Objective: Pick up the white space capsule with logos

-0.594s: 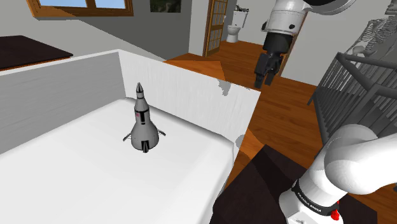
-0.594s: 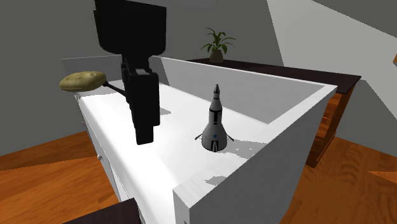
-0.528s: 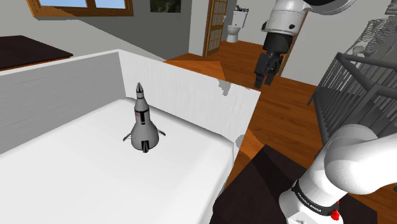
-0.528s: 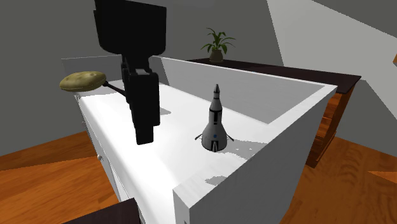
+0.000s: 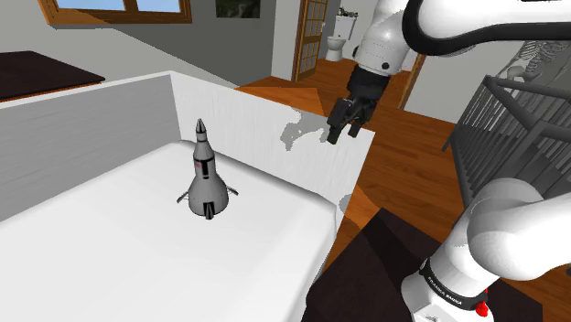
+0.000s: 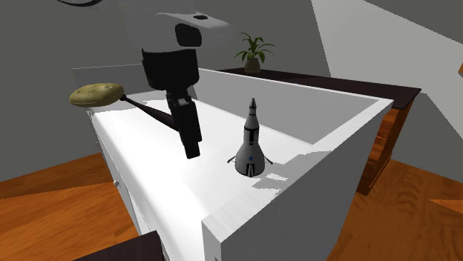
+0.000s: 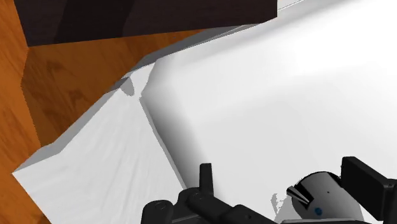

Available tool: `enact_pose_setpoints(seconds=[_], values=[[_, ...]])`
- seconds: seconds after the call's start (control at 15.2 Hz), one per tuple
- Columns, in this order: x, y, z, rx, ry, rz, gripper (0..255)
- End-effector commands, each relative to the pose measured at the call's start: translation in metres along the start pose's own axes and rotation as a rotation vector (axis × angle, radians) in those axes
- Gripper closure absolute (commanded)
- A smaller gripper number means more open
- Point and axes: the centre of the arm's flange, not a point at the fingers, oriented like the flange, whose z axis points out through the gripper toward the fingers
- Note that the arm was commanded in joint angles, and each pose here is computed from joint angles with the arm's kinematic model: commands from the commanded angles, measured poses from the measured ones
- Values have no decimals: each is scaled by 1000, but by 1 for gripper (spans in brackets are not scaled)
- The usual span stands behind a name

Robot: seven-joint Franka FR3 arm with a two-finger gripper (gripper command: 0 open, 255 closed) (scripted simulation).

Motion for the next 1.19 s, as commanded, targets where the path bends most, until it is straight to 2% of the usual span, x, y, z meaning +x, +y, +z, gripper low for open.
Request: enact_pose_setpoints(seconds=[0.0,0.53,1.12], values=[[6,-20,14,-7,57,13,0],[38,-95,68,-42,262,61,0],[90,-176,123,-80,492,114,0]])
